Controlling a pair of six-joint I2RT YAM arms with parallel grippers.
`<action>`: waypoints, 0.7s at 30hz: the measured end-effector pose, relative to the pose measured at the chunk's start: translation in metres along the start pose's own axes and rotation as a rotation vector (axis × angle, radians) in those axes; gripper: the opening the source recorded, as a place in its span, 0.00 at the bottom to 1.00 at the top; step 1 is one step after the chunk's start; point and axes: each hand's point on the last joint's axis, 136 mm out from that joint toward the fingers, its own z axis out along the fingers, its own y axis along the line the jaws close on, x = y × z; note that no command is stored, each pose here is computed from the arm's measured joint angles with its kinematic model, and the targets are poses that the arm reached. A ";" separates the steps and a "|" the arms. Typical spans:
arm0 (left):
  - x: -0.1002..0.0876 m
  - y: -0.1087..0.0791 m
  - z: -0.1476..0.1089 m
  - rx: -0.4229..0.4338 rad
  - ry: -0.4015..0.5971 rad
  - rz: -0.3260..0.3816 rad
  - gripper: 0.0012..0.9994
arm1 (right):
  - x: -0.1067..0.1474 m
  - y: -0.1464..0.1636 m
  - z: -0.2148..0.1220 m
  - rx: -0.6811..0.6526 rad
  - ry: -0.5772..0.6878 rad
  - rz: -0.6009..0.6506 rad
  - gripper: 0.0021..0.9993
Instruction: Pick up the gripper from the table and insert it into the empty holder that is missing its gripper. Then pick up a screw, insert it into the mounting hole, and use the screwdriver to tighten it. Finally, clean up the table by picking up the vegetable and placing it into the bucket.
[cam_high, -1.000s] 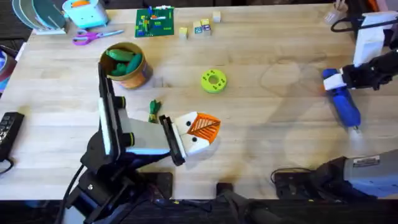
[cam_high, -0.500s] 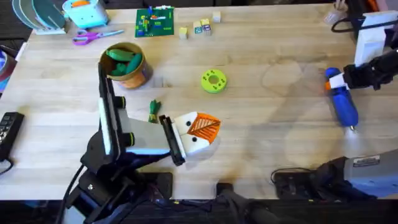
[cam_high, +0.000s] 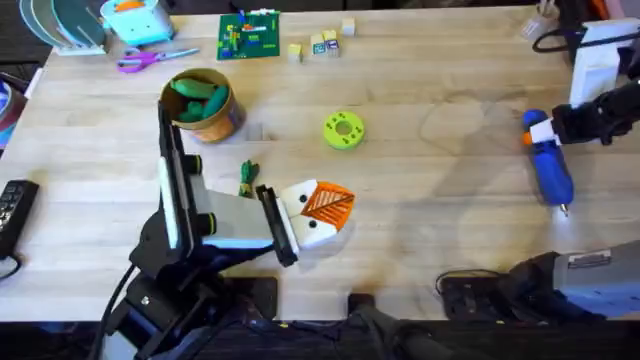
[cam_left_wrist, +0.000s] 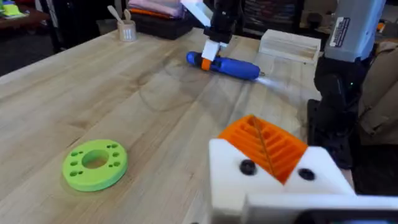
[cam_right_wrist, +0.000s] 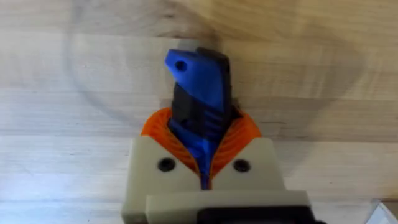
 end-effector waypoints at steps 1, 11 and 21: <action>0.000 0.000 0.000 0.000 0.000 0.000 0.00 | 0.002 0.002 -0.002 -0.005 0.009 0.009 0.02; 0.000 0.000 0.000 0.000 0.000 0.000 0.00 | -0.037 -0.015 -0.066 0.080 -0.195 0.200 0.02; 0.000 0.000 0.000 0.000 0.000 0.000 0.00 | -0.049 -0.009 -0.172 0.185 -0.483 0.213 0.02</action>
